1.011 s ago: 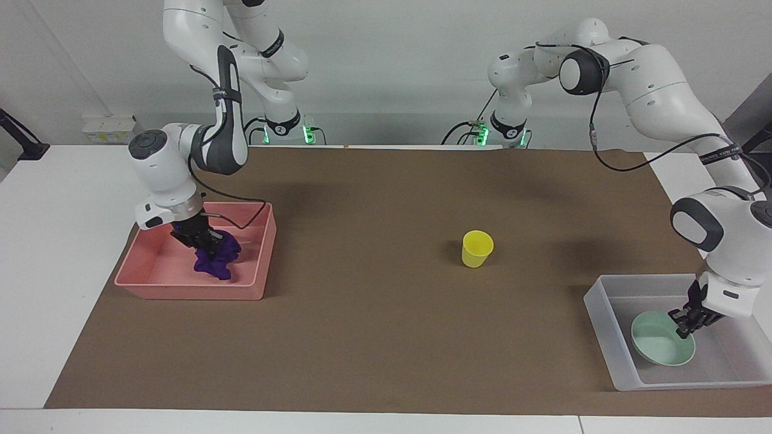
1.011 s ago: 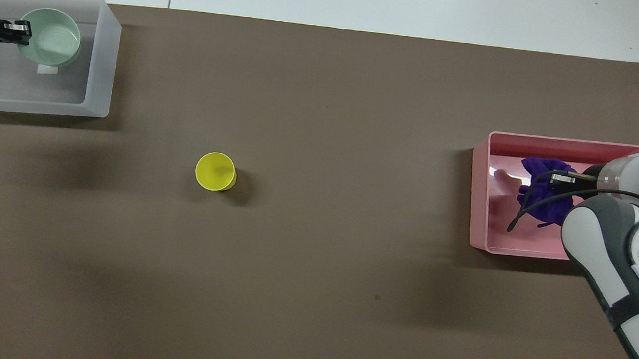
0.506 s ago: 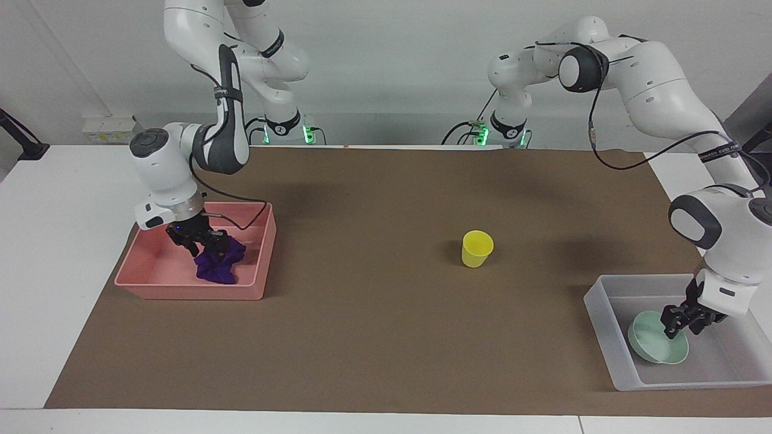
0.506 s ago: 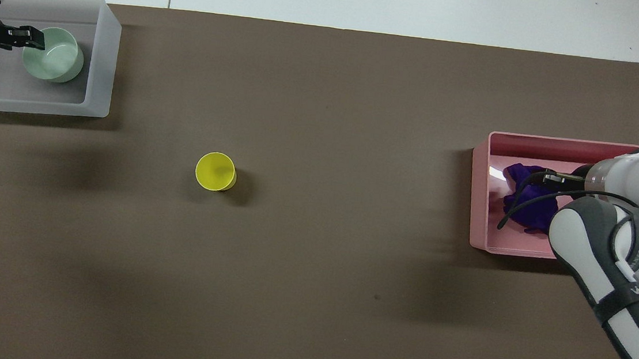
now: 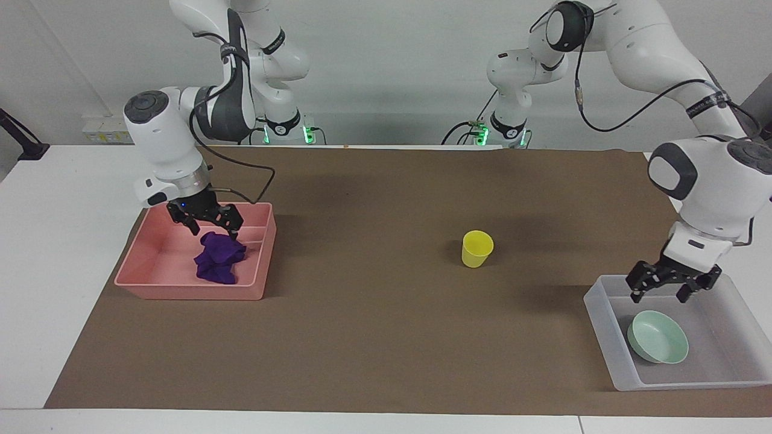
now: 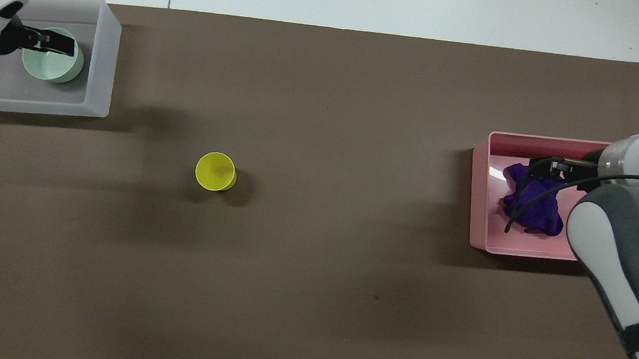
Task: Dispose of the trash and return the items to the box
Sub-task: 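Release the cloth into the pink bin while the left gripper releases the bowl, then grasp the yellow cup with the left gripper while the right gripper withdraws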
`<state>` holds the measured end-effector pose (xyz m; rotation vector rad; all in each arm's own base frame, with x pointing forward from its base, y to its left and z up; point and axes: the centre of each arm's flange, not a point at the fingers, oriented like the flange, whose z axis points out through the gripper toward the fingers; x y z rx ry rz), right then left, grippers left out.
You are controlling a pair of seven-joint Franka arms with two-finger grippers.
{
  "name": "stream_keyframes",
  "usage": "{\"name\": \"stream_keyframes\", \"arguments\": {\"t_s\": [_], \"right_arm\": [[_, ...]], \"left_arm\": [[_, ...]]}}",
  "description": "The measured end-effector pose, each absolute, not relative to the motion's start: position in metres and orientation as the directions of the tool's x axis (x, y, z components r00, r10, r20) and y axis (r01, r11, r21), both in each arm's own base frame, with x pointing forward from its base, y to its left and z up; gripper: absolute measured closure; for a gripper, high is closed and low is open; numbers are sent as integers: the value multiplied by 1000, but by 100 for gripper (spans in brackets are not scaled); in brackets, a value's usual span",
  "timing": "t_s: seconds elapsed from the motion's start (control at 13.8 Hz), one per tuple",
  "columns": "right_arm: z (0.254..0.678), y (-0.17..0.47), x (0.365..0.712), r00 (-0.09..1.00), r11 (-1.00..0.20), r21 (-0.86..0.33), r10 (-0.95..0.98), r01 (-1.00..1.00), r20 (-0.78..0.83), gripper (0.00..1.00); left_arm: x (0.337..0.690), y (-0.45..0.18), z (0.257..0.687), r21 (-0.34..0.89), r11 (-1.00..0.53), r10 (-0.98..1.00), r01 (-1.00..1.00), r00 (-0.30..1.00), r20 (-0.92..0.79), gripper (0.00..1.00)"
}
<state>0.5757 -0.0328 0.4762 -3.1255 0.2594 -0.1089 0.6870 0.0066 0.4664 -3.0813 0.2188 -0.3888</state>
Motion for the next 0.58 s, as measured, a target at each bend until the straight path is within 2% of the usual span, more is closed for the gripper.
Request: {"name": "stream_keyframes", "arguments": {"t_s": [0.29,0.58], "right_arm": [[568,-35,552,985,-986,-10,-167,-167,37,0],[635,-39,537,985,-985,16,-171,-171,34,0]], "left_arm": [[631,-72,461,-26,-983,-181,-180,966,186,0],[604,-122,430,-23,-969,-245,-246,950,194,0]]}}
